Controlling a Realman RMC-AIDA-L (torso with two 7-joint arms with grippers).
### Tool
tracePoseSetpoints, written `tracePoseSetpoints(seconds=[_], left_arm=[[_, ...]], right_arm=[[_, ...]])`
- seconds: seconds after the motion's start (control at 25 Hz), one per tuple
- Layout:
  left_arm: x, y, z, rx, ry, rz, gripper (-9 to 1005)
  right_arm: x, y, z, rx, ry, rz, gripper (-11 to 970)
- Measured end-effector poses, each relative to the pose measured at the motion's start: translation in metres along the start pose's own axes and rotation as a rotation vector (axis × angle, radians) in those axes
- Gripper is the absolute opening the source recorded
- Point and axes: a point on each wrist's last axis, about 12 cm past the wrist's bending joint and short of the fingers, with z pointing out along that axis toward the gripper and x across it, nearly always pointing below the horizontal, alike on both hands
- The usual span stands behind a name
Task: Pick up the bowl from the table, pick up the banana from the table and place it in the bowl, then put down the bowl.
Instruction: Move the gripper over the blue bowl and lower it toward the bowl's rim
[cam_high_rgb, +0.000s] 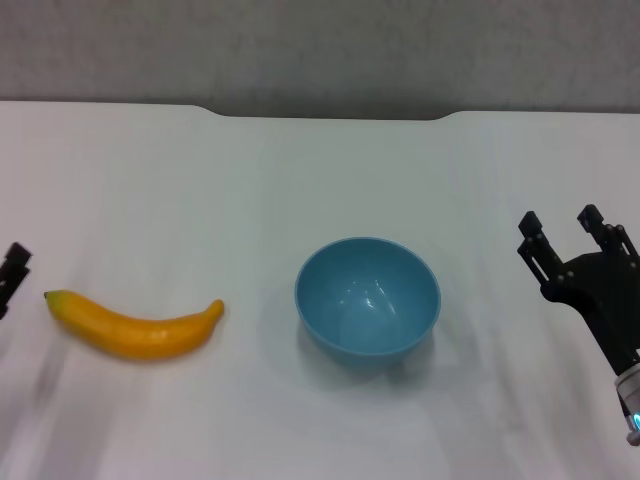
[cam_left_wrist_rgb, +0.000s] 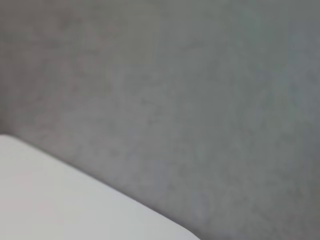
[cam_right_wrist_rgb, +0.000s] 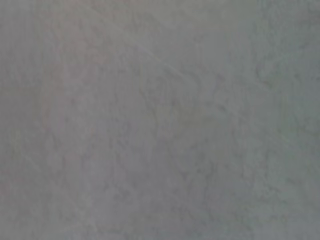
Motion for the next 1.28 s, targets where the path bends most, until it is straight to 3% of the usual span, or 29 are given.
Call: tracePoseSetpoints(seconds=[0.12, 0.36, 0.68, 0.96, 1.28], left_arm=[[-0.001, 0.003, -0.002, -0.01, 0.004, -0.032, 894], [0.002, -0.006, 0.005, 0.069, 0.062, 0.007, 891], [0.002, -0.026, 0.019, 0.236, 0.176, 0.175, 890], [-0.026, -0.033, 0.019, 0.25, 0.158, 0.218, 890], [-0.051, -0.04, 0.024, 0.197, 0.222, 0.209, 891]], right_arm=[[0.0, 0.001, 0.0, -0.003, 0.001, -0.006, 766], [0.0, 0.002, 0.0, -0.008, 0.001, -0.008, 765], [0.002, 0.006, 0.002, -0.029, 0.028, -0.004, 762], [-0.002, 0.016, 0.007, -0.042, 0.034, -0.028, 761], [-0.03, 0.027, 0.024, 0.03, 0.179, -0.198, 760]])
